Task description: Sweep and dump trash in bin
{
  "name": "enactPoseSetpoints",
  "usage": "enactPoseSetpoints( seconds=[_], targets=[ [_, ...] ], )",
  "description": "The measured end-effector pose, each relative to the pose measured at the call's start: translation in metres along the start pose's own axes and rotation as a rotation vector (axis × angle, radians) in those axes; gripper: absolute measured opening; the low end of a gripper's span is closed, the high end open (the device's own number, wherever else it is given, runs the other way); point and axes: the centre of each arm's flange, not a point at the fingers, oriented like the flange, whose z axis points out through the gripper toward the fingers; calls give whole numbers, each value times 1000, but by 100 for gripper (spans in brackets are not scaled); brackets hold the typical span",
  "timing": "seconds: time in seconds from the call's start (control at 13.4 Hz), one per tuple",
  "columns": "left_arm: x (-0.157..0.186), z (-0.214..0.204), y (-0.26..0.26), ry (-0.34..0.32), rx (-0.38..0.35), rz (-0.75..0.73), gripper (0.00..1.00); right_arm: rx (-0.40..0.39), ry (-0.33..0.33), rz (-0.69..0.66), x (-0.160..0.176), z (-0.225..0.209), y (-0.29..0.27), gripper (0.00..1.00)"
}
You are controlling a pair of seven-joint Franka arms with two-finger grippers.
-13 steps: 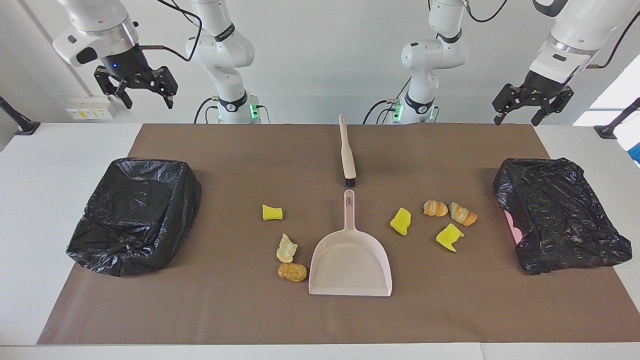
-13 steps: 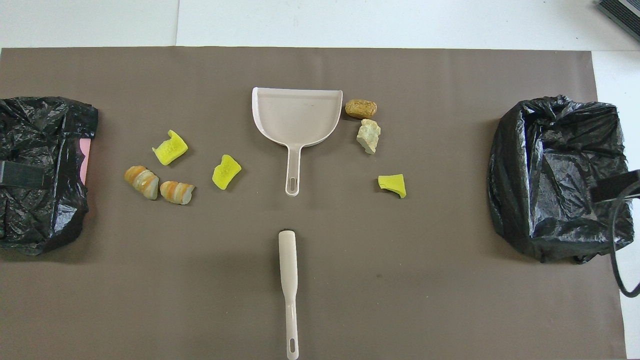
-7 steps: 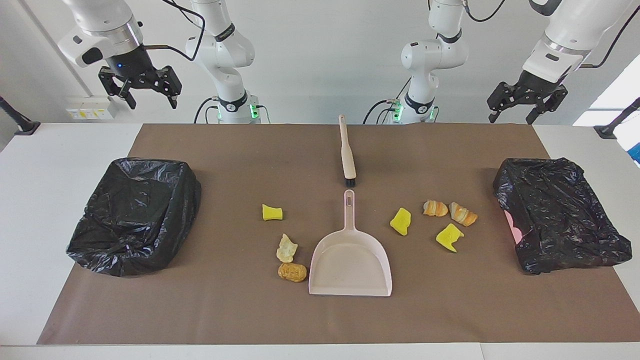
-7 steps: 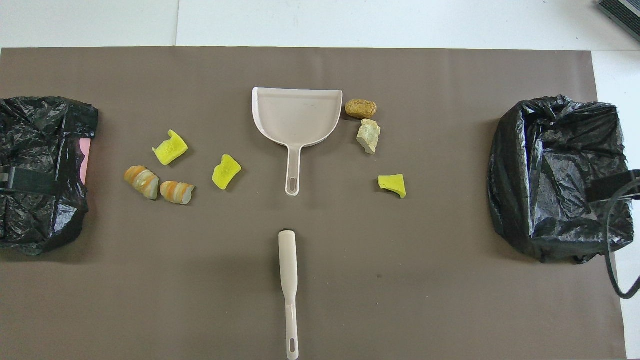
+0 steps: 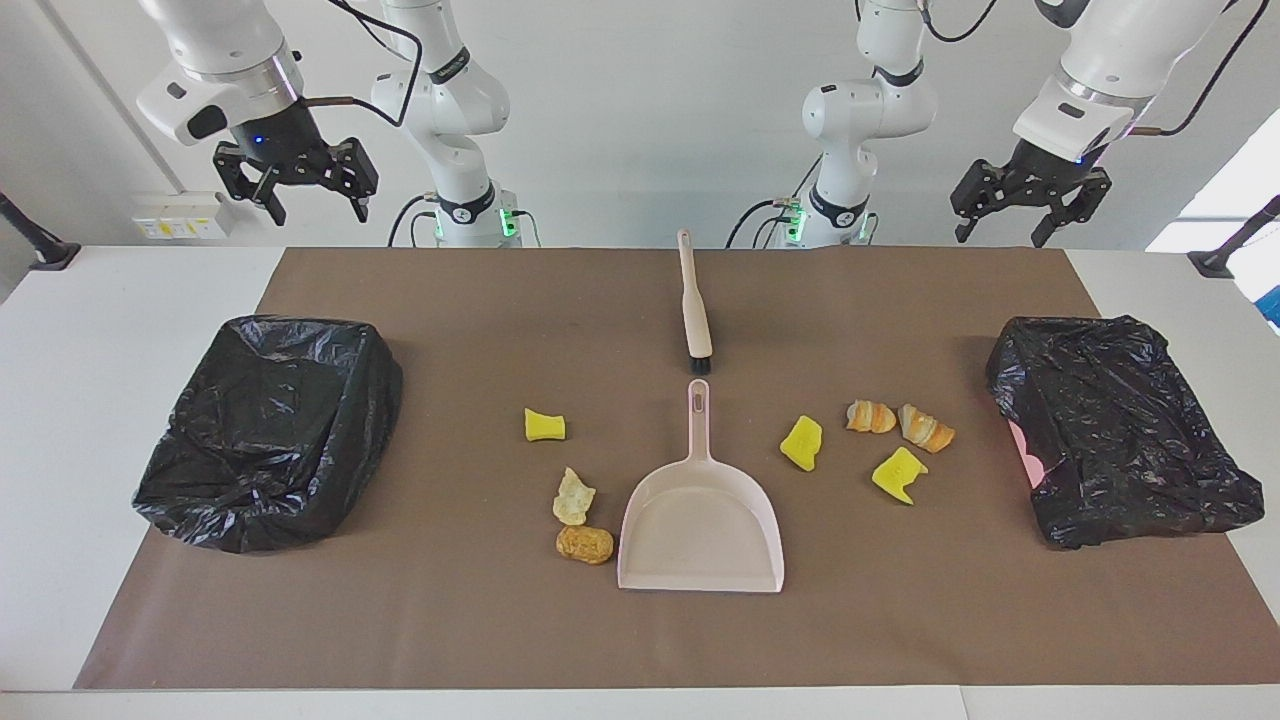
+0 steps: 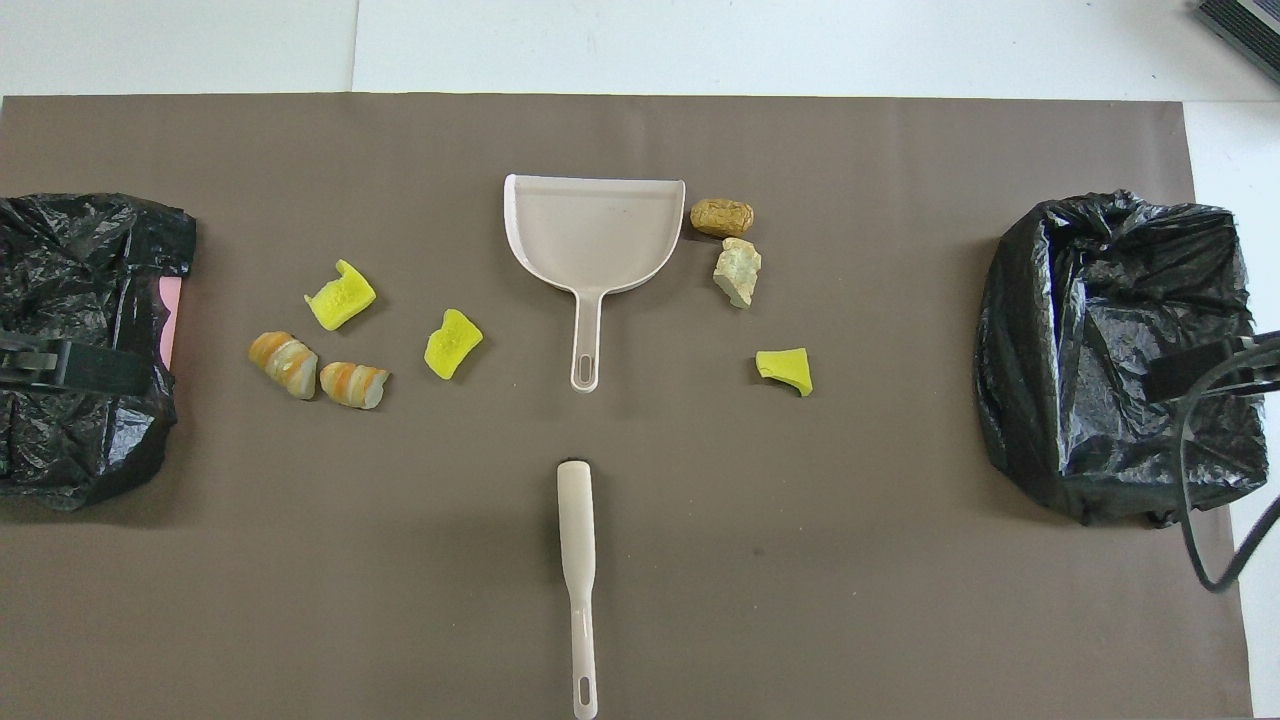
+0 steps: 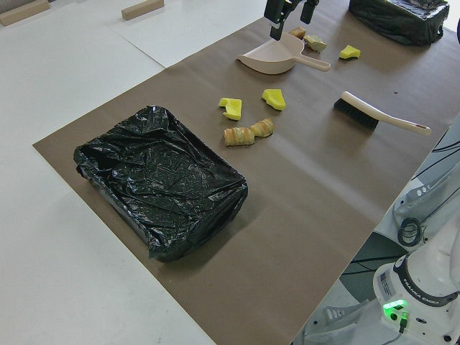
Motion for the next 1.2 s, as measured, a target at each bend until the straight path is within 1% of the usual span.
enactPoseSetpoints(
  seconds=[0.6, 0.97, 1.2],
  targets=[
    [-1, 0, 1, -2, 0, 1, 100, 0, 0, -5, 2, 1, -1, 100],
    [-3, 8, 18, -32, -1, 31, 100, 0, 0, -7, 2, 1, -2, 100],
    [-5, 9, 19, -35, -1, 32, 100, -1, 6, -8, 2, 0, -3, 100]
  ],
)
